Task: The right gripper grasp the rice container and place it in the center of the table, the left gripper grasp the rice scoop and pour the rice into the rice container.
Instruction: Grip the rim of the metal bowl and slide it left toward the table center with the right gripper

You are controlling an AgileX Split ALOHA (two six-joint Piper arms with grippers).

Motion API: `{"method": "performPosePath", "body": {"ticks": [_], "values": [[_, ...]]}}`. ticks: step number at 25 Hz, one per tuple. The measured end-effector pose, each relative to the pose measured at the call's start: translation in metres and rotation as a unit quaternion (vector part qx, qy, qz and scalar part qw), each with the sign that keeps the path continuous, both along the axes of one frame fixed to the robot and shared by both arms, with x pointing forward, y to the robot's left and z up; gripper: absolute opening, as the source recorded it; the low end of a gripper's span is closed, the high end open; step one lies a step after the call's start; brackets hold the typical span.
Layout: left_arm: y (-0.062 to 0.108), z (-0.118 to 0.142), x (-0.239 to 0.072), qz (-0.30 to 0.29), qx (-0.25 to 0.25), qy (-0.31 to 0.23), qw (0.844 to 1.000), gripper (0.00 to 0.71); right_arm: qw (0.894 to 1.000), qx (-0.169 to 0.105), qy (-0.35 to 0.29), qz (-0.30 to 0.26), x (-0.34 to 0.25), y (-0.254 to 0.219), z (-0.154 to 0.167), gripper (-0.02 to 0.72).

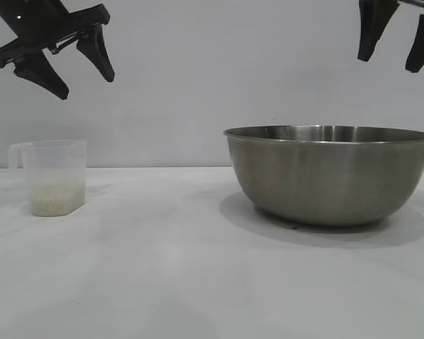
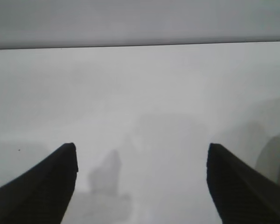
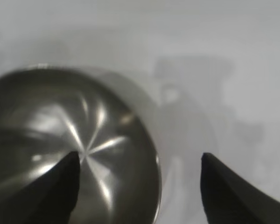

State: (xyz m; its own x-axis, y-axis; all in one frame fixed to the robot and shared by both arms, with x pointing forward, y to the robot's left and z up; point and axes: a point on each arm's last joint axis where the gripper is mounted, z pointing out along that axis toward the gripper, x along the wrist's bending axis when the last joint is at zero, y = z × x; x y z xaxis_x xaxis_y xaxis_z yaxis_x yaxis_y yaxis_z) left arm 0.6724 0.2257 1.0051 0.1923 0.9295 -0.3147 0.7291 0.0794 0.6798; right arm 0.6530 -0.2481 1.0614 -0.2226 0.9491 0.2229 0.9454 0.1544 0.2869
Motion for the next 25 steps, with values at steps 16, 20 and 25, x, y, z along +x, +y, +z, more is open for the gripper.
{"method": "performPosePath", "body": {"ticks": [16, 20, 25], "values": [[-0.001, -0.001, -0.001, -0.004, -0.001, 0.006, 1.0, 0.507, 0.994, 0.003, 0.106, -0.023, -0.019, 0.0, -0.054, 0.486], [-0.001, -0.001, -0.001, -0.004, -0.001, 0.006, 1.0, 0.507, 0.991, 0.017, 0.134, -0.027, -0.013, 0.003, -0.076, 0.403], [-0.001, -0.001, -0.001, -0.004, -0.001, 0.006, 1.0, 0.507, 0.986, 0.021, 0.162, -0.025, -0.008, 0.004, -0.101, 0.253]]}}
